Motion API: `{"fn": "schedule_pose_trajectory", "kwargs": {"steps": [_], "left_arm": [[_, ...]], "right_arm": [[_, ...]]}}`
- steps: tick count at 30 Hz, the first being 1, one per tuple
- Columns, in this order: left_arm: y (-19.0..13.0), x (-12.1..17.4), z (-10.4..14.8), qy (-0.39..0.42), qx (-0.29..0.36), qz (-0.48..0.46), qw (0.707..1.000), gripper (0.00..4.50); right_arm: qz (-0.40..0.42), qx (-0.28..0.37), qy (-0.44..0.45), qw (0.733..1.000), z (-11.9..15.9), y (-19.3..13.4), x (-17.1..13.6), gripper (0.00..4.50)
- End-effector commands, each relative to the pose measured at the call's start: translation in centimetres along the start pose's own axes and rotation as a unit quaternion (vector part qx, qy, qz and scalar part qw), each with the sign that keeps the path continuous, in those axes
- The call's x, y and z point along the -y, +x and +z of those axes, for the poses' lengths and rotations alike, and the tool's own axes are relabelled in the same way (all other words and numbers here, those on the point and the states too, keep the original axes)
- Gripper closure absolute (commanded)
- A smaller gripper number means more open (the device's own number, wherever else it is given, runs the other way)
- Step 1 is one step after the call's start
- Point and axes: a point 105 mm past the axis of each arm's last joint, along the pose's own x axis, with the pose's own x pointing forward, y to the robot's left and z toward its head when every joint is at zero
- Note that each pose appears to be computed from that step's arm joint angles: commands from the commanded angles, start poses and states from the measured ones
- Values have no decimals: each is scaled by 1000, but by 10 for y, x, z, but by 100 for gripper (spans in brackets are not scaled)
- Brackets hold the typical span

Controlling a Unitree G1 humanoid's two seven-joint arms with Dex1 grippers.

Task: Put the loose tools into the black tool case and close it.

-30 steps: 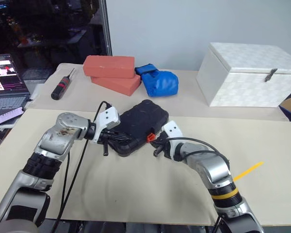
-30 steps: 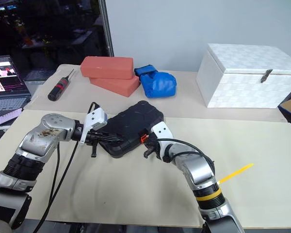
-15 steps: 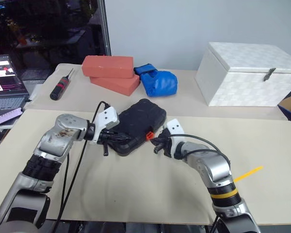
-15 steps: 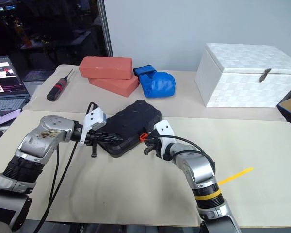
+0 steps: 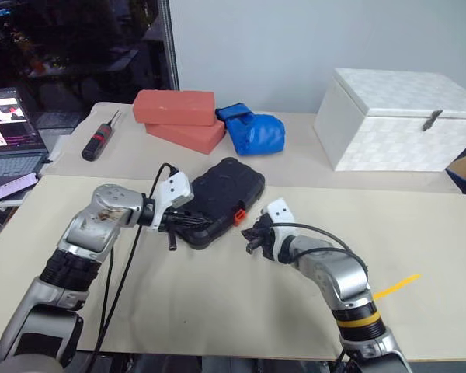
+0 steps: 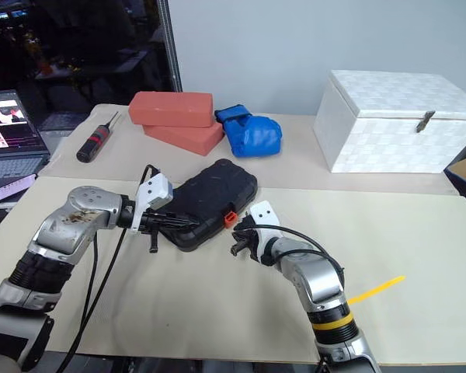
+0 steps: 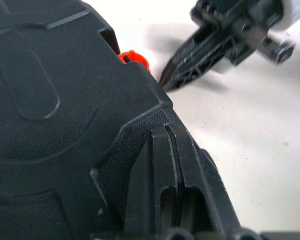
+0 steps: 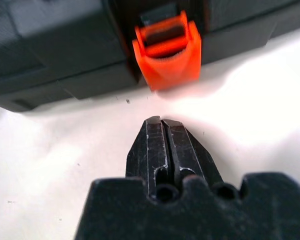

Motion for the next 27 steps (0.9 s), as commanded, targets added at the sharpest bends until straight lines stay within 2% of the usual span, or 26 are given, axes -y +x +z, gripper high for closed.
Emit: {"fn": "schedule_pose_trajectory", "kwargs": {"steps": [1,10,17,23,27], "left_arm": [[9,6,-28,-43,-43,-7,998,450],[10,6,-33,-57,-43,-1,997,450],[10,8,-36,-61,-44,1,997,450],[11,9,-38,-62,-44,1,997,450],[12,9,-39,-62,-44,1,997,450]], "right_arm": [[1,35,4,999,12,6,-3,447],[0,121,88,989,29,24,-11,447],[-55,152,88,983,37,19,3,447],[-32,152,78,985,40,15,-9,447],[-47,152,53,986,40,11,-4,447]]}}
